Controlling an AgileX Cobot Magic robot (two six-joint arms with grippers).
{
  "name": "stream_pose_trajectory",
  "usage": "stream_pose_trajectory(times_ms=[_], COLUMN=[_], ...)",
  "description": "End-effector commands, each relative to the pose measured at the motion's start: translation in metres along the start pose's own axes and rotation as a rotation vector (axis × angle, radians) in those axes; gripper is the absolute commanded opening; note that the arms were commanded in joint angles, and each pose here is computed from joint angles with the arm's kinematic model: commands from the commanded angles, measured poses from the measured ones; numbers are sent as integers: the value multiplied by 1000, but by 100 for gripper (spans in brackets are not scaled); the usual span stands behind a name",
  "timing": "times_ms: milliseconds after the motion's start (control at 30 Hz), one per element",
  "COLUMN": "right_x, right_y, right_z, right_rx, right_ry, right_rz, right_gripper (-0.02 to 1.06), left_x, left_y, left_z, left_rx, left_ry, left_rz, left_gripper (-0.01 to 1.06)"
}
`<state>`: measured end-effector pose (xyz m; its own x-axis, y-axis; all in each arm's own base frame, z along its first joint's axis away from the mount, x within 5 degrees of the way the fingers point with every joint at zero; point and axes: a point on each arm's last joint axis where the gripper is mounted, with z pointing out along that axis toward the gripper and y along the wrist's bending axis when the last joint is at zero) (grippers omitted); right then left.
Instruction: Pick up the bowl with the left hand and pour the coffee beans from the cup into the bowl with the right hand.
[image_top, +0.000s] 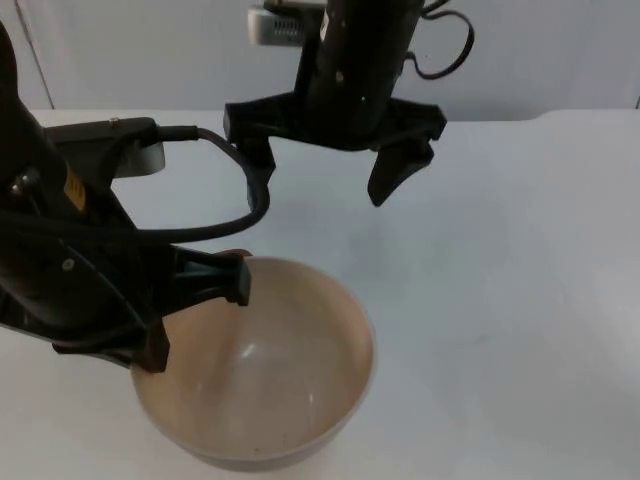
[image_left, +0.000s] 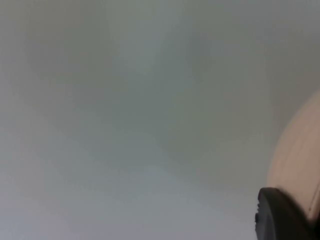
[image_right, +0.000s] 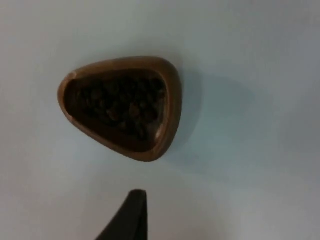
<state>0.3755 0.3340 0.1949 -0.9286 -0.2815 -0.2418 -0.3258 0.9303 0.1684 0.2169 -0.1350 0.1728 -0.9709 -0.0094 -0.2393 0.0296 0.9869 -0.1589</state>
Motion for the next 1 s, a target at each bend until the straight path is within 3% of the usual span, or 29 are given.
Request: stream_pose_trajectory(times_ms=[0,367,700,967], right_x=[2,-2,5,10], right_y=[8,18,23,20], right_z=[8,27,45,38], right_rx=[-19,-34,-4,46], right_ry=[-2,-89,-59,10], right_rz=[15,58,37,-23], right_gripper=[100,100,96,96], left_x=[1,3,4,18], left_y=[0,1,1,15], left_z=[0,1,1,3], left_rx=[-3,-21,-26,-120], left_ry=[2,20,29,80], left_rz=[-1,-17,-19,-79], left_gripper=[0,0,0,0])
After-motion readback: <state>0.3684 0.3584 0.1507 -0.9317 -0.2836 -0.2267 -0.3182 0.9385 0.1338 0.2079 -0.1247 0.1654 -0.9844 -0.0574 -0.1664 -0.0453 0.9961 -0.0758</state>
